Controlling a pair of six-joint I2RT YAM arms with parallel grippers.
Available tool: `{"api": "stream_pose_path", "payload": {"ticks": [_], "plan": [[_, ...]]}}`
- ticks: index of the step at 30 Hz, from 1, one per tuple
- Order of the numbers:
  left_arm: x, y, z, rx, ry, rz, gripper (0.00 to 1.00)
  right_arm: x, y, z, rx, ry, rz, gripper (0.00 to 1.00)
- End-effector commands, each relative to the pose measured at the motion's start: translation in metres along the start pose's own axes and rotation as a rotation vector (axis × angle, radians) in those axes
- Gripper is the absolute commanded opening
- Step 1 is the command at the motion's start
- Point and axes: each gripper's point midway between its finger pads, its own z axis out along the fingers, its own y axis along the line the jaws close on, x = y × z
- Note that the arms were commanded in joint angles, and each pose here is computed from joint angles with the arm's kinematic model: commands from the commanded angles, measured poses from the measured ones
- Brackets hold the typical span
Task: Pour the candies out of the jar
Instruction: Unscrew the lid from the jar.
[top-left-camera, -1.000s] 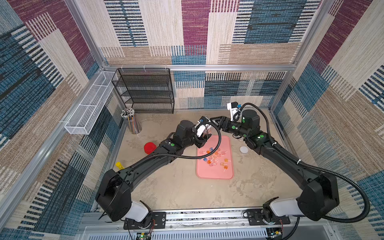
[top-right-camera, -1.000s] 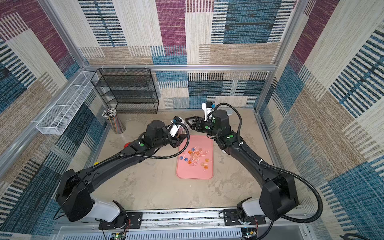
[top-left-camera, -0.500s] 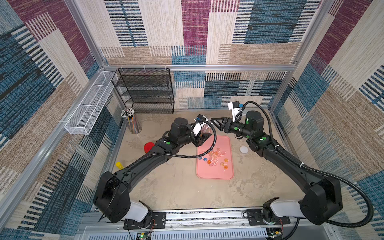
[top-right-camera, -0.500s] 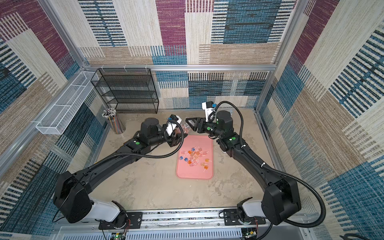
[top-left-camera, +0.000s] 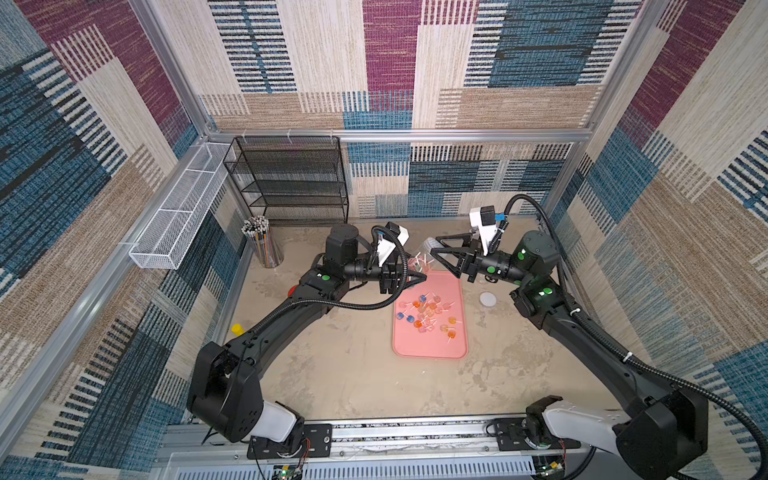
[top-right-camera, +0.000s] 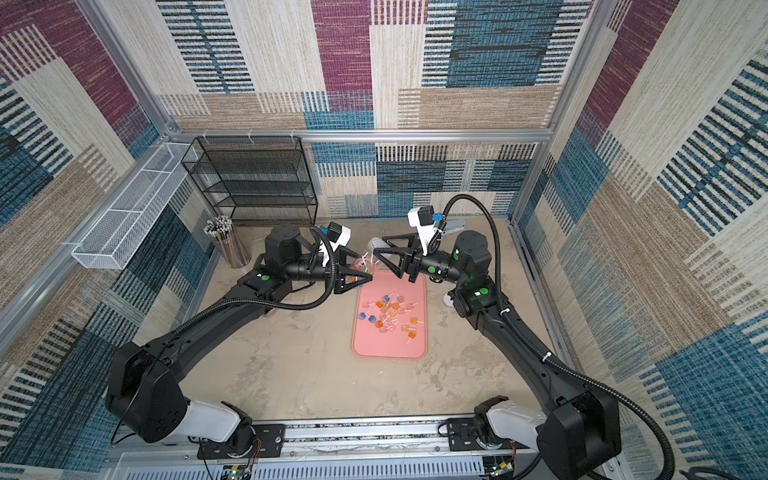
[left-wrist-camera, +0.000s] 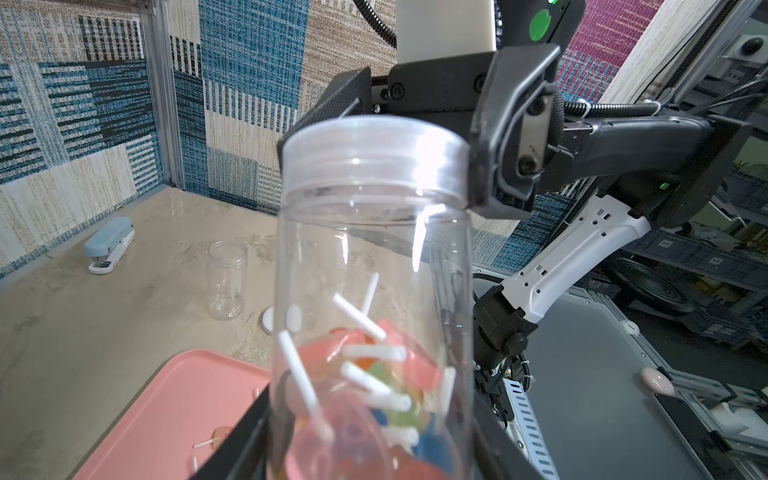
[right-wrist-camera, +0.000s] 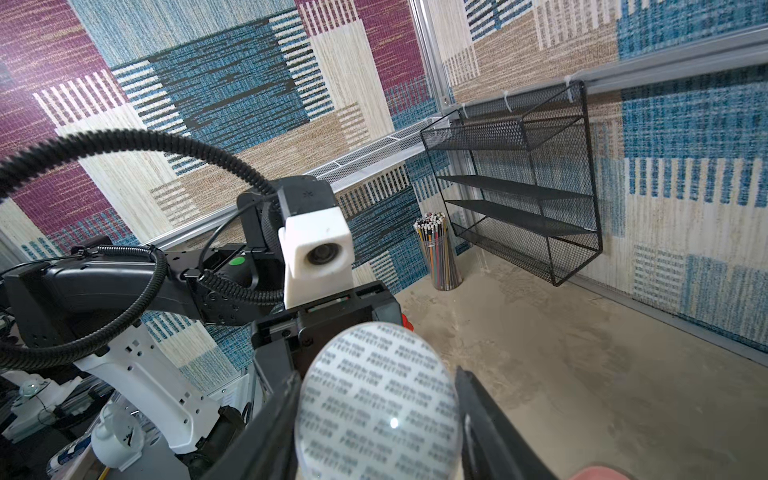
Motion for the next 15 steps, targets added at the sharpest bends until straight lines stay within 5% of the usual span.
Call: {"api": "stream_pose_path", "payload": {"ticks": [1,3,7,15], "plan": [[-0.008,0.006,0.000,-0.051,-0.011,0.021,0.00,-0.004,0.003,0.003,-0.018,0.013,-0.003,0.46],[-0.005,0.012,0.000,-0.089,-0.004,0.021,0.00,-0.007,-0.005,0.004,0.023,0.010,0.030,0.56],[-0.001,0.022,-0.001,-0.163,0.003,0.024,0.00,-0.016,-0.023,0.006,0.116,-0.005,0.106,0.93],[0.015,0.054,-0.006,-0.423,0.064,0.076,0.00,-0.028,-0.064,-0.001,0.349,-0.075,0.238,0.95]]}}
